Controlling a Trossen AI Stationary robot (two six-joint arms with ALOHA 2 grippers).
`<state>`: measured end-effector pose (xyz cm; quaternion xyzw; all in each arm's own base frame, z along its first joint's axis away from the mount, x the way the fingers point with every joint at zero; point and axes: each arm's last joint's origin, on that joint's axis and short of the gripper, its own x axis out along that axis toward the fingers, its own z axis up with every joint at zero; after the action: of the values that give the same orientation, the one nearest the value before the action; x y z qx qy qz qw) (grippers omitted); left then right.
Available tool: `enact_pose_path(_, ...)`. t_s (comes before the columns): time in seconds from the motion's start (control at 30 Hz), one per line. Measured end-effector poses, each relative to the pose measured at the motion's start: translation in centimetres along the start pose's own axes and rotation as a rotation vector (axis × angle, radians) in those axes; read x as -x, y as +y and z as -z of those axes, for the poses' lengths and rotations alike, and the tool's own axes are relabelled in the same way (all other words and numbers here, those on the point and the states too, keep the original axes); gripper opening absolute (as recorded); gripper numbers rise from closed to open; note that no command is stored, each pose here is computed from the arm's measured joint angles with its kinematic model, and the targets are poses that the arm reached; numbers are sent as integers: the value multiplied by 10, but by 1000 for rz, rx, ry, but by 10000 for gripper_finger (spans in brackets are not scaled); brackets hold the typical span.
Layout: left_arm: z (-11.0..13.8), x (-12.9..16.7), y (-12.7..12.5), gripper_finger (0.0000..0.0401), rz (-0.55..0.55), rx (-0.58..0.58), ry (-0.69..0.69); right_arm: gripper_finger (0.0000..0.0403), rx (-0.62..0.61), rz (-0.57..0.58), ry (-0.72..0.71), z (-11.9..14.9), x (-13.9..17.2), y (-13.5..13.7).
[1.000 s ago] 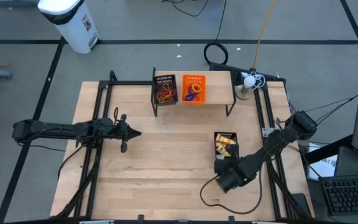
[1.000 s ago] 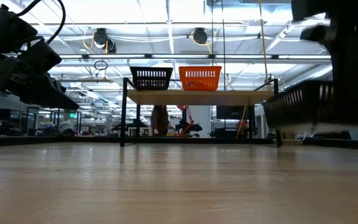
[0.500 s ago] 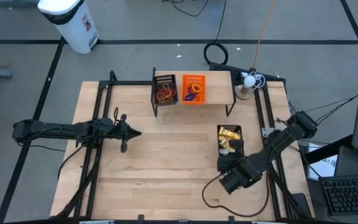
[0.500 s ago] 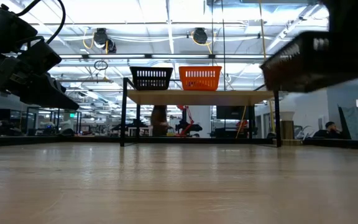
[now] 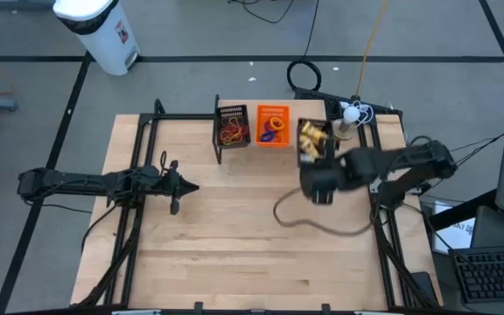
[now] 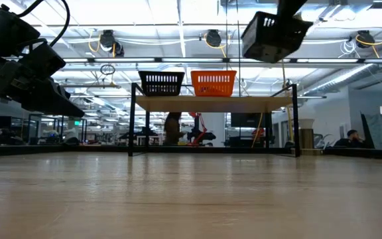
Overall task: Pick & Place Office Desk Supplies
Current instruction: Put the black bin on the shelf
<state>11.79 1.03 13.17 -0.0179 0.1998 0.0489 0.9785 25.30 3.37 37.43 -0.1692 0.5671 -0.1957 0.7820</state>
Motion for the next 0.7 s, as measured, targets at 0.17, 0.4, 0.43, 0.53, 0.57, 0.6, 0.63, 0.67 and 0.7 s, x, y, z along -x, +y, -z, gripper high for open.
enact_pose_path(0.17, 0, 0, 0, 24, 0, -2, -1, 2, -33, -55, -26, -8, -18, -37)
enact_pose_path(0.4, 0, 0, 0, 24, 0, 0, -1, 2, -42, -98, 0, -19, -50, -63)
enact_pose_path(0.43, 0, 0, 0, 24, 0, 0, -1, 2, -41, -98, 8, -19, -53, -65)
enact_pose_path(0.53, 0, 0, 0, 24, 0, -4, -1, 2, -63, -111, 23, -17, -58, -72)
enact_pose_path(0.57, 0, 0, 0, 24, 0, -9, -1, 2, -70, -119, 26, -16, -59, -74)
enact_pose_path(0.6, 0, 0, 0, 24, 0, -11, -1, 2, -78, -122, 25, -16, -60, -76)
enact_pose_path(0.63, 0, 0, 0, 24, 0, -11, -1, 2, -85, -118, 22, -16, -62, -77)
enact_pose_path(0.67, 0, 0, 0, 24, 0, -11, -2, 2, -88, -115, 22, -16, -64, -78)
enact_pose_path(0.7, 0, 0, 0, 24, 0, -11, -1, 2, -90, -114, 28, -15, -66, -79)
